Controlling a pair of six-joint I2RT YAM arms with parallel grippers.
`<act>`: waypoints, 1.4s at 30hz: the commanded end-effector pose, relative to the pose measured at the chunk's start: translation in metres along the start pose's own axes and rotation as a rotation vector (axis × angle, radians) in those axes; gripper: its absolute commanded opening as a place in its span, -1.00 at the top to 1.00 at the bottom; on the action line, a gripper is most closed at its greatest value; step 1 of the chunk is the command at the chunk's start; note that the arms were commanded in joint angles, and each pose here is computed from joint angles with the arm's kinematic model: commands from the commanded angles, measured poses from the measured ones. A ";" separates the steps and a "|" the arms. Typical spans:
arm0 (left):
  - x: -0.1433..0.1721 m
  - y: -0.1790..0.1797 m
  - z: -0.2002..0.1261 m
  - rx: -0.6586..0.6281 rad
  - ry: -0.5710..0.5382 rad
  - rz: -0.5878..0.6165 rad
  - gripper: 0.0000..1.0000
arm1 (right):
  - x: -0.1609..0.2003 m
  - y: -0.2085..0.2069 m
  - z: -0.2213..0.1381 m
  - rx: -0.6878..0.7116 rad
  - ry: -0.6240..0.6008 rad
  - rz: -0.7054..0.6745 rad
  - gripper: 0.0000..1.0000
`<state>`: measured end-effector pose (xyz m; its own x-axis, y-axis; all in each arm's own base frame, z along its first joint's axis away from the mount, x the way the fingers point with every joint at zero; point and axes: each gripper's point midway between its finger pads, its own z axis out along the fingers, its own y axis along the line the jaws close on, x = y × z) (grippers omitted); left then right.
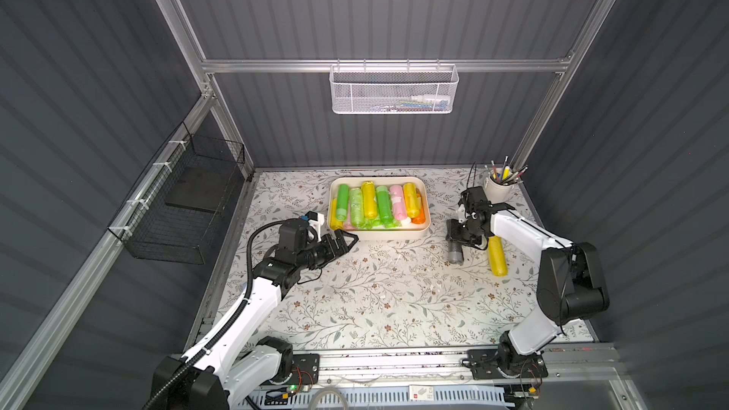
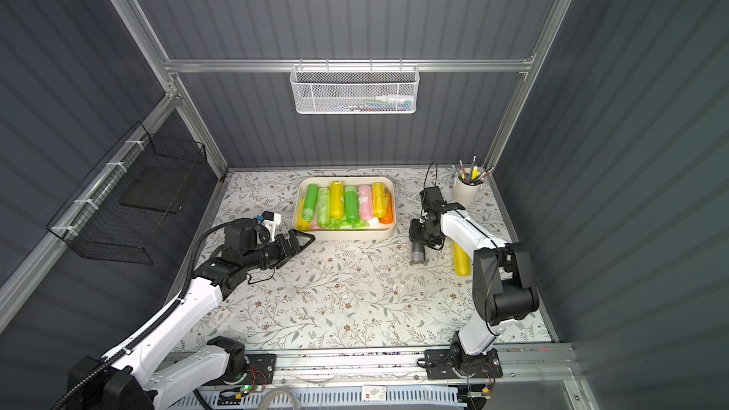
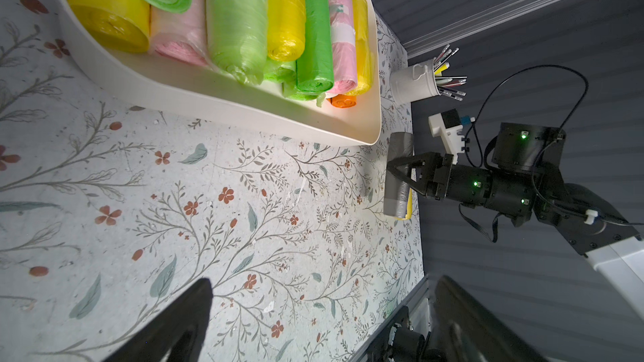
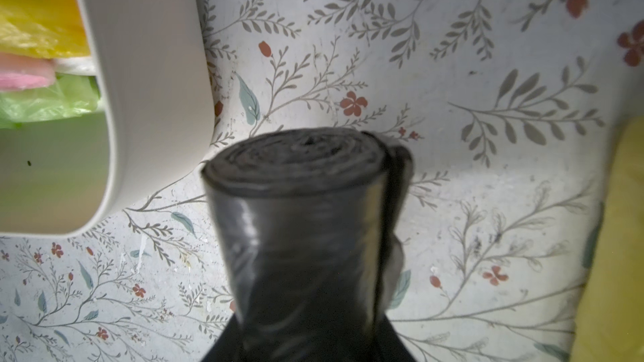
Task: Put the roll of trash bags into the storage box
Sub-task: Pick up the roll of trash bags from the center of the board.
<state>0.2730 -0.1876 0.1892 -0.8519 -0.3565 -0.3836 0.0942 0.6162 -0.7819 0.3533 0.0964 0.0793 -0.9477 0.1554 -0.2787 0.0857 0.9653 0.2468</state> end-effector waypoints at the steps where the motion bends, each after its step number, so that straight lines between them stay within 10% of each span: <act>1: 0.005 -0.002 0.004 0.034 0.025 -0.009 -1.00 | 0.001 0.006 -0.011 -0.027 -0.024 0.017 0.32; 42: -0.001 -0.017 0.020 0.131 0.056 -0.021 -1.00 | -0.061 0.119 -0.083 -0.186 -0.186 -0.116 0.31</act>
<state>0.2824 -0.2057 0.1842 -0.8798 -0.3369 -0.3354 0.1092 0.5435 -0.8323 0.3903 0.1798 0.1963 -0.8796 0.1089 -0.4630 -0.0859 0.9211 0.3797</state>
